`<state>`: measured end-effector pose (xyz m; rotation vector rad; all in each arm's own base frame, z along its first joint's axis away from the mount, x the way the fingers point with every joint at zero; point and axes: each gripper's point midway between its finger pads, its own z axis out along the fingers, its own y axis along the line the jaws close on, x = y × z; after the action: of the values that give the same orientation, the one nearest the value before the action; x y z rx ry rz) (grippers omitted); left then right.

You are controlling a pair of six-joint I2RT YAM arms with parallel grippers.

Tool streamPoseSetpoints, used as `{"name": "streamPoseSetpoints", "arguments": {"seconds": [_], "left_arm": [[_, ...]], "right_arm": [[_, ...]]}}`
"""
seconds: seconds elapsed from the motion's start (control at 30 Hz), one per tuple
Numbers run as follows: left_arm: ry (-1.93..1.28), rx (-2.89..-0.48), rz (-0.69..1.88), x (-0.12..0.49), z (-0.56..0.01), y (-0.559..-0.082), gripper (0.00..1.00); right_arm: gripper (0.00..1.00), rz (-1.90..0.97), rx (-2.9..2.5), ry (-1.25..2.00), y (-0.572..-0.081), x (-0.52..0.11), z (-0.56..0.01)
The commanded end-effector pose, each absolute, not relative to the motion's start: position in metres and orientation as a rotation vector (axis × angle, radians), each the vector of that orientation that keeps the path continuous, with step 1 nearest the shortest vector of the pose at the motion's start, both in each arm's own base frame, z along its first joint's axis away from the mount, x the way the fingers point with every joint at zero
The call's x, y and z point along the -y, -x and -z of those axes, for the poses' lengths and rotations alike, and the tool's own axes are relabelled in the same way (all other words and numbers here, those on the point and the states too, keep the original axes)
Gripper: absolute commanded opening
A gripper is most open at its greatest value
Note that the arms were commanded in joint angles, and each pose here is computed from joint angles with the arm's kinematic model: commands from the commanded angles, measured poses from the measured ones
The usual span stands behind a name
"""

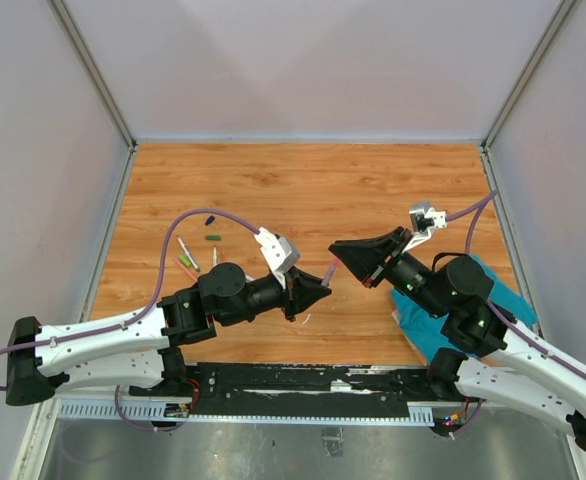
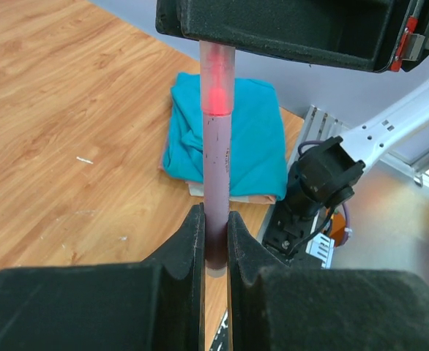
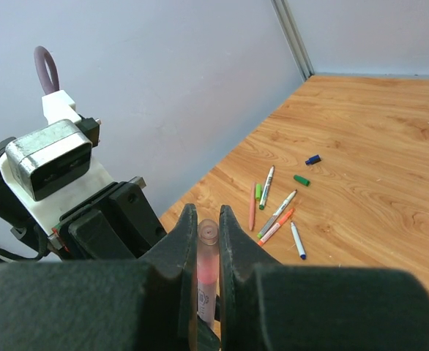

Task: Insert the pens into the pen caps
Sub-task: Press the pen cap onto the pen.

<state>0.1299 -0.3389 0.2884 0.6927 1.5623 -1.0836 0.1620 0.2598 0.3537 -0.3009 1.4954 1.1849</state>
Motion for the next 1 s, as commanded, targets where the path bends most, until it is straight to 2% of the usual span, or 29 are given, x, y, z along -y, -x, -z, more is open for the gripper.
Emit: {"name": "streamPoseSetpoints", "arguments": {"seconds": [0.0, 0.37, 0.63, 0.8, 0.97], "left_arm": [[-0.466, -1.115, 1.276, 0.325, -0.440, -0.125, 0.01], [-0.434, -1.074, 1.312, 0.322, -0.452, -0.122, 0.01], [-0.407, -1.041, 1.305, 0.317, -0.463, -0.123, 0.01], [-0.388, -1.025, 1.302, 0.314, -0.467, -0.124, 0.00], [-0.399, -1.038, 1.290, 0.312, -0.461, -0.124, 0.01]], "right_arm": [[0.01, -1.101, -1.886, 0.561, -0.120, -0.274, -0.227], [0.00, -0.891, -2.056, 0.641, -0.093, -0.263, -0.149], [0.00, -0.730, -2.120, 0.696, -0.083, -0.249, -0.113], [0.00, -0.800, -2.128, 0.717, -0.065, -0.264, -0.103], [0.01, -1.055, -2.008, 0.677, -0.051, -0.284, -0.126]]}}
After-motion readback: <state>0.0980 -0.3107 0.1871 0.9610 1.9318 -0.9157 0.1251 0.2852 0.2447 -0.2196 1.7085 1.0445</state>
